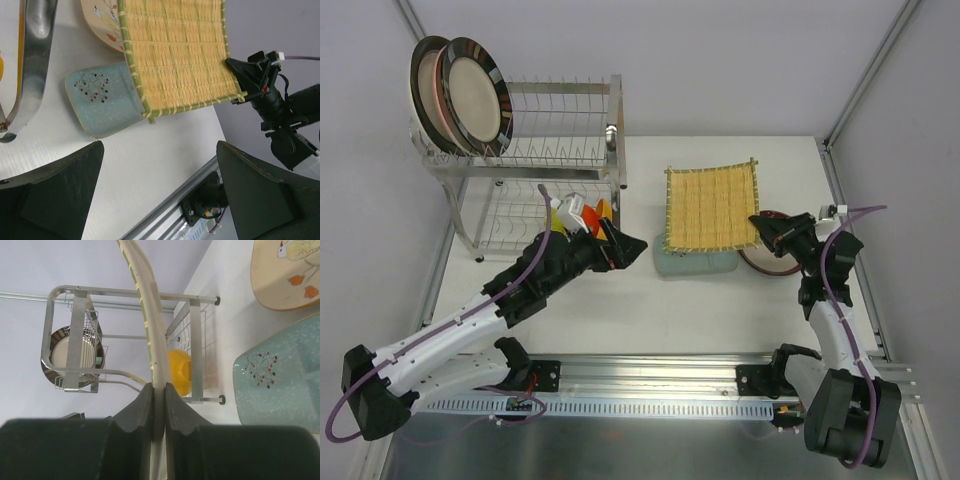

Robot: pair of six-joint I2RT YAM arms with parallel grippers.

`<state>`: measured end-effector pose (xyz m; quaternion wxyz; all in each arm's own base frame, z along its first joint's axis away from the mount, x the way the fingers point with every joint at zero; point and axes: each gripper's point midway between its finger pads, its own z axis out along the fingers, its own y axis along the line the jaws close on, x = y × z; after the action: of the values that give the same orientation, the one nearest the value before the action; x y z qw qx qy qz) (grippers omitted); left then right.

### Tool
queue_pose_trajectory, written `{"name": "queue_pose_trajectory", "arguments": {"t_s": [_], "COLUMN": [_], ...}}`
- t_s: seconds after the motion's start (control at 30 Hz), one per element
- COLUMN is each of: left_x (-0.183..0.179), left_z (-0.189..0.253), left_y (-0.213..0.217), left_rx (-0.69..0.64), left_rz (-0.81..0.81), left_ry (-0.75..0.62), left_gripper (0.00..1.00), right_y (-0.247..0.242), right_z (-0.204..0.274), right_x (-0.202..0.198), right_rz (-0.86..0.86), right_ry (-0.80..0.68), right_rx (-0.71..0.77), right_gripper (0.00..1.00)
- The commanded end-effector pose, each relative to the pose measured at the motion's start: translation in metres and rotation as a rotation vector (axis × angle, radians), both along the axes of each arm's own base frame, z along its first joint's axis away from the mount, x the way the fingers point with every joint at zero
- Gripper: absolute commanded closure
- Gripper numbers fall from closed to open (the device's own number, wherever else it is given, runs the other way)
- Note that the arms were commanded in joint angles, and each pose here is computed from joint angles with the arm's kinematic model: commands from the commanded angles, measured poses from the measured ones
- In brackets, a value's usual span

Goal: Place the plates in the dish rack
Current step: Pass the plate from the right arm to the left

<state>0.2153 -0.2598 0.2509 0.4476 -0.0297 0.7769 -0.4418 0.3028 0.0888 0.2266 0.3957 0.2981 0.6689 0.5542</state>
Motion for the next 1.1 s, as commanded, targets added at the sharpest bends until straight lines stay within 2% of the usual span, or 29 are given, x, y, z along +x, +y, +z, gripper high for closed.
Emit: {"name": "queue_pose_trajectory", "arguments": {"t_s": [0.0,0.27,0.53,0.9,1.07], "left_x": [0.024,0.037,0.041,0.045,0.037], "left_z": [0.043,0.056,0.081,0.083,0.096], "left_y": [-0.004,-0.032,-0.044,-0.056,-0.072], "left_rx": [-0.053,-0.026,-0.068,-0.089,-0.112], "left_rz": [0.106,0.085,0.064,0.070,0.012], "left_ry": [-0.117,-0.143,-0.182,-0.169,-0.189], "left_gripper": [0.04,0.07,0.12,0.17,0.24], "right_y": [0.013,0.022,0.037,0.042,0.045], "right_z": [0.051,0.080,0.096,0.129,0.128], "right_x": [-0.013,-0.026,-0.047,-0.070,-0.073], "right_rz": [0.068,0.138,0.229,0.312,0.328], "right_ry": [-0.163,-0.236,-0.314,-0.431,-0.435], "right_rx": [0.083,0.159,0.188,0.263,0.263], "right_gripper": [0.99,0.99,0.99,0.99,0.99]}}
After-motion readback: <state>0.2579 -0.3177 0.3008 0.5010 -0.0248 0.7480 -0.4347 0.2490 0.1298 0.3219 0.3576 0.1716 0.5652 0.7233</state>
